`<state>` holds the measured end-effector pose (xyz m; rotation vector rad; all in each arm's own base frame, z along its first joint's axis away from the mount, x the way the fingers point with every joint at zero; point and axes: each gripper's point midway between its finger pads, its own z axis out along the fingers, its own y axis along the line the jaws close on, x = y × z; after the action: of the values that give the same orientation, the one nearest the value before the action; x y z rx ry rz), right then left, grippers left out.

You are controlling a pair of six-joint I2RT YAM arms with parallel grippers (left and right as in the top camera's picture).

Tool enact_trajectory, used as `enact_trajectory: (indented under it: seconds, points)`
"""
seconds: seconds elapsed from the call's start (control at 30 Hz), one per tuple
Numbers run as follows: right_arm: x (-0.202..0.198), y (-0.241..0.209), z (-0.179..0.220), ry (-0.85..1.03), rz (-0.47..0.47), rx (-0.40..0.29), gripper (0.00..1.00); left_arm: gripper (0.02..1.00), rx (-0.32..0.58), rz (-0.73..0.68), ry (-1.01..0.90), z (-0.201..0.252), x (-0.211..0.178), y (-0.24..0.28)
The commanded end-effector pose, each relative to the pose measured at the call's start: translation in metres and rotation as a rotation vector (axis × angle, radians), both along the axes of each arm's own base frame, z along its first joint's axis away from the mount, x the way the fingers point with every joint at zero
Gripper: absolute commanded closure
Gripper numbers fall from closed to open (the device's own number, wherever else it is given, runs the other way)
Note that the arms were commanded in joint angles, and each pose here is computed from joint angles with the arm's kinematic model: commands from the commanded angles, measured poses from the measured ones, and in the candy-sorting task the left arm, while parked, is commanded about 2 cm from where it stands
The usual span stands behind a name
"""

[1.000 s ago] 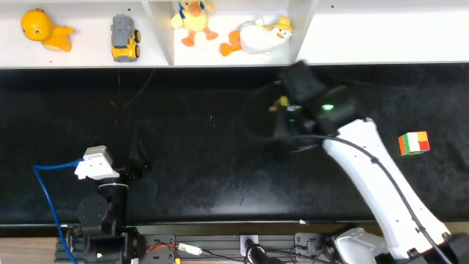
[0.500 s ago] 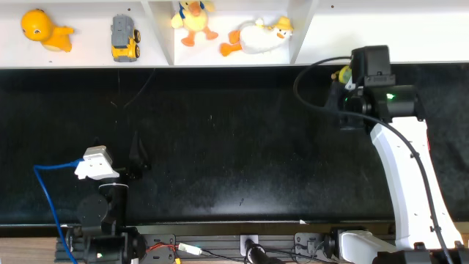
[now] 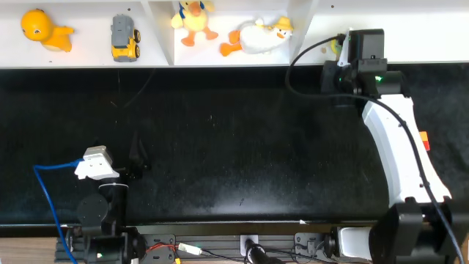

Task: Store Toys

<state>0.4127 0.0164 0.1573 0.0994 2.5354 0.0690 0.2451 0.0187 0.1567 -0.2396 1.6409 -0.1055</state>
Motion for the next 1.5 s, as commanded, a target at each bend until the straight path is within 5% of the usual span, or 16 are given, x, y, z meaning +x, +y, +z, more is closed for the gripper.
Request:
enact_trajectory:
  seconds: [0.03,0.43,1.1,1.17,1.37,1.5]
  points:
    - [0.016,-0.002,0.006,-0.066,0.062,-0.055,0.954,0.02,0.005,0.005,-0.008,-0.001,0.0,0.0]
    - [0.049,0.0,-0.019,-0.108,0.181,-0.132,0.956,0.02,0.005,0.005,-0.008,-0.001,0.0,0.0]
    - [0.075,0.0,-0.046,-0.136,0.178,-0.142,0.956,0.02,0.006,0.005,-0.008,-0.001,0.0,0.0]
    - [0.075,0.0,-0.046,-0.136,0.176,-0.14,0.851,0.02,0.005,0.005,-0.008,-0.001,0.0,0.0]
    - [0.071,0.0,-0.048,-0.116,0.152,-0.119,0.257,0.02,0.005,0.005,-0.008,-0.001,0.0,0.0]
    - [0.066,-0.005,-0.04,-0.113,0.093,-0.108,0.112,0.02,0.005,0.005,-0.008,-0.001,0.0,0.0]
